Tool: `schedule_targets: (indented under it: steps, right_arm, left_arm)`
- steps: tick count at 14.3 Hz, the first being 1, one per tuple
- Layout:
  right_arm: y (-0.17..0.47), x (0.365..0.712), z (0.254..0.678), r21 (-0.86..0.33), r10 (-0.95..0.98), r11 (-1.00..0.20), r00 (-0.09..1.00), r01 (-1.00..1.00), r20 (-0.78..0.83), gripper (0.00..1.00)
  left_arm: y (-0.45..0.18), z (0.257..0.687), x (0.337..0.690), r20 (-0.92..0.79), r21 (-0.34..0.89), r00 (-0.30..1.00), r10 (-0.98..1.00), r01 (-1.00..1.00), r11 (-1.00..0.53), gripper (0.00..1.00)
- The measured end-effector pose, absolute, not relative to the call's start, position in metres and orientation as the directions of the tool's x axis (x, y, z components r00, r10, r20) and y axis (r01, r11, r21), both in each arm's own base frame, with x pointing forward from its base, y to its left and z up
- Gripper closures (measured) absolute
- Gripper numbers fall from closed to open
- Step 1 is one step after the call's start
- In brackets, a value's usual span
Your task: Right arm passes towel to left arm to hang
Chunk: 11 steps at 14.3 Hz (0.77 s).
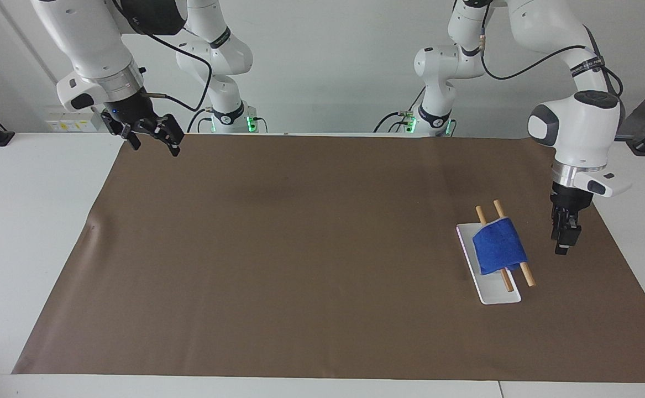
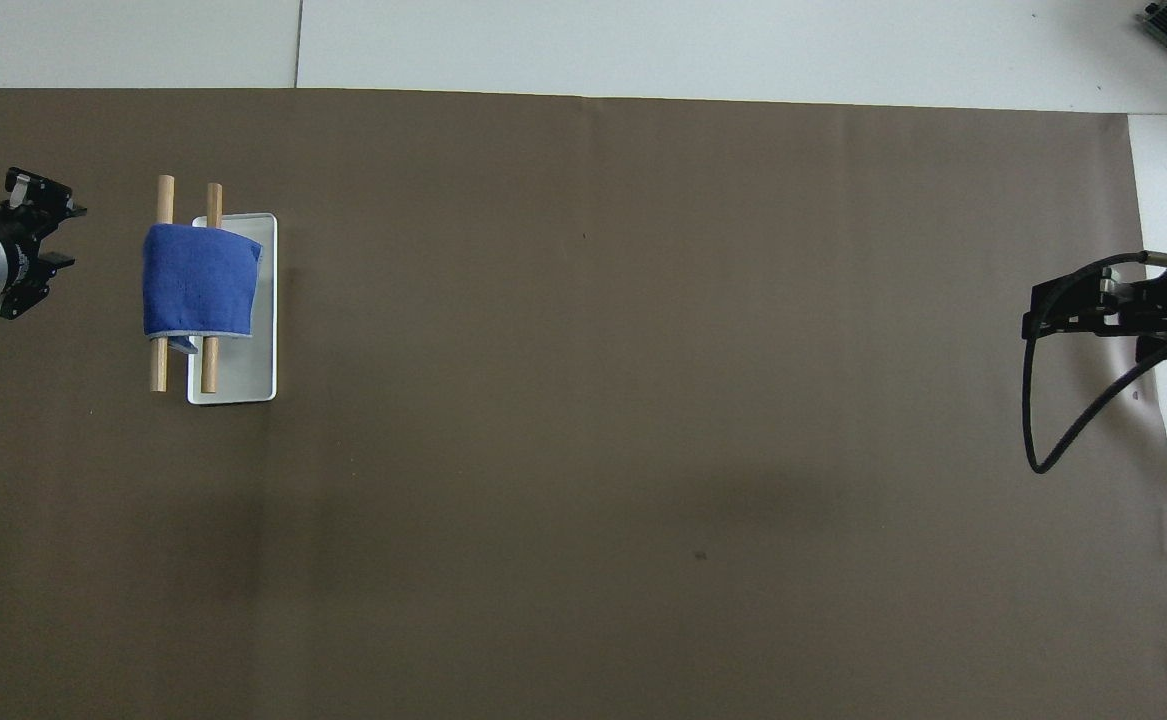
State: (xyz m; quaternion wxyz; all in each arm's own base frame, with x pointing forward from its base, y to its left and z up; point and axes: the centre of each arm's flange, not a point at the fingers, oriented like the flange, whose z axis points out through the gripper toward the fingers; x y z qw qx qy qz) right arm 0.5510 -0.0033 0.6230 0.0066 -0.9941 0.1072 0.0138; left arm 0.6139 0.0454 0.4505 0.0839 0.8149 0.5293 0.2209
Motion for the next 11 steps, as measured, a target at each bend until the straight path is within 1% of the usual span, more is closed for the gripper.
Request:
schedule_targets:
  steps: [3, 5, 7, 8, 11]
  right_arm:
    - [-0.003, 0.551, 0.623, -0.01, -0.213, -0.977, 0.977, -0.213, -0.029, 0.0]
    - [-0.003, 0.551, 0.623, -0.01, -0.213, -0.977, 0.977, -0.213, -0.029, 0.0]
    - [-0.004, 0.551, 0.623, -0.01, -0.214, -0.977, 0.976, -0.214, -0.029, 0.0]
    - [-0.004, 0.551, 0.623, -0.01, -0.214, -0.977, 0.976, -0.215, -0.029, 0.0]
    - [-0.005, 0.551, 0.623, -0.01, -0.215, -0.976, 0.976, -0.215, -0.029, 0.0]
  left_arm:
    - [0.044, 0.452, 0.614, 0.273, 0.371, 0.345, 0.898, 0.823, -0.429, 0.36]
    - [0.042, 0.454, 0.616, 0.285, 0.354, 0.379, 0.881, 0.812, -0.464, 0.36]
    - [0.04, 0.459, 0.616, 0.299, 0.29, 0.468, 0.832, 0.785, -0.547, 0.37]
    - [0.039, 0.463, 0.617, 0.299, 0.251, 0.518, 0.802, 0.768, -0.589, 0.39]
    - [0.034, 0.481, 0.618, 0.265, 0.13, 0.652, 0.711, 0.706, -0.696, 0.41]
